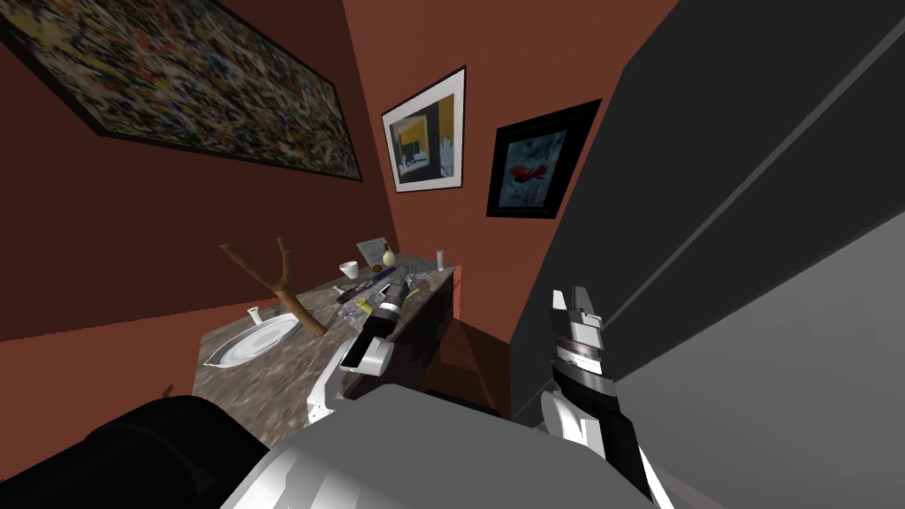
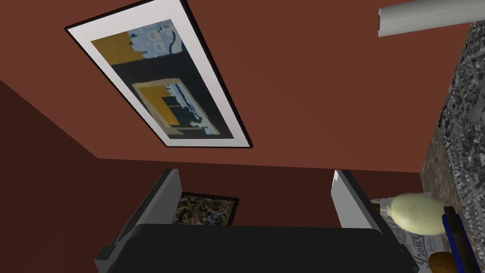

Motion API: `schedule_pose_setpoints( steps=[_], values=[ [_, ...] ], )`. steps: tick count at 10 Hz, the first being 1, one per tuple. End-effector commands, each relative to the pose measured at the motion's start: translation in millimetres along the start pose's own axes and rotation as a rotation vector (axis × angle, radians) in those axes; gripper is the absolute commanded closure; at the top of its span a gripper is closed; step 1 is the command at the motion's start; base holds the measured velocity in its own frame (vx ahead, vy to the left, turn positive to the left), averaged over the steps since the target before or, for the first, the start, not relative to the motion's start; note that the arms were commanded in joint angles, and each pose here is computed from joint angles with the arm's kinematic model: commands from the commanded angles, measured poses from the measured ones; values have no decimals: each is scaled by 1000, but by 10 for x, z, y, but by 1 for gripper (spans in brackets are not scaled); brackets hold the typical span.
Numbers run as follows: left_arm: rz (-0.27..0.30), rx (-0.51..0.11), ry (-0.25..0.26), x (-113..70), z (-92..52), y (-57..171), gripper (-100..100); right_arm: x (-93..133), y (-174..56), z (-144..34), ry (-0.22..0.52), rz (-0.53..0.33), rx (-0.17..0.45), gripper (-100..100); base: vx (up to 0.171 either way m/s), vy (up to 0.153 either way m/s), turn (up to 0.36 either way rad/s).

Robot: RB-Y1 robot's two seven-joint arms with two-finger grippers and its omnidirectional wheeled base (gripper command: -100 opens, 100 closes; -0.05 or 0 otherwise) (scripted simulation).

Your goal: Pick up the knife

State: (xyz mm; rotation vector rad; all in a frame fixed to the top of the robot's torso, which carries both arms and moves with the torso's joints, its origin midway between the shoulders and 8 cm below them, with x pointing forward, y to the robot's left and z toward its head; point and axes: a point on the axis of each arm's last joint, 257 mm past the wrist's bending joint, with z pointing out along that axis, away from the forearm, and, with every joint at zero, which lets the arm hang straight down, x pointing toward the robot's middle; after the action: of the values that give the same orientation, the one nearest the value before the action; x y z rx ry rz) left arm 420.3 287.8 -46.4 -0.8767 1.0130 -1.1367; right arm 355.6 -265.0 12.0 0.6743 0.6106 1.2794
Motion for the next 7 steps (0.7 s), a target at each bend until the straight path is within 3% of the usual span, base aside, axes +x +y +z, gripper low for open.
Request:
schedule_pose_setpoints(
  steps=[1, 7],
  values=[
    [-9, -42, -3, -12, 15, 100, -100, 0, 0, 0, 0, 0, 0, 0, 63, -38, 10],
    [-42, -159, -18, -71, 50, 378, -100, 0, 0, 0, 0, 0, 0, 0, 42, -36, 9]
  ],
)
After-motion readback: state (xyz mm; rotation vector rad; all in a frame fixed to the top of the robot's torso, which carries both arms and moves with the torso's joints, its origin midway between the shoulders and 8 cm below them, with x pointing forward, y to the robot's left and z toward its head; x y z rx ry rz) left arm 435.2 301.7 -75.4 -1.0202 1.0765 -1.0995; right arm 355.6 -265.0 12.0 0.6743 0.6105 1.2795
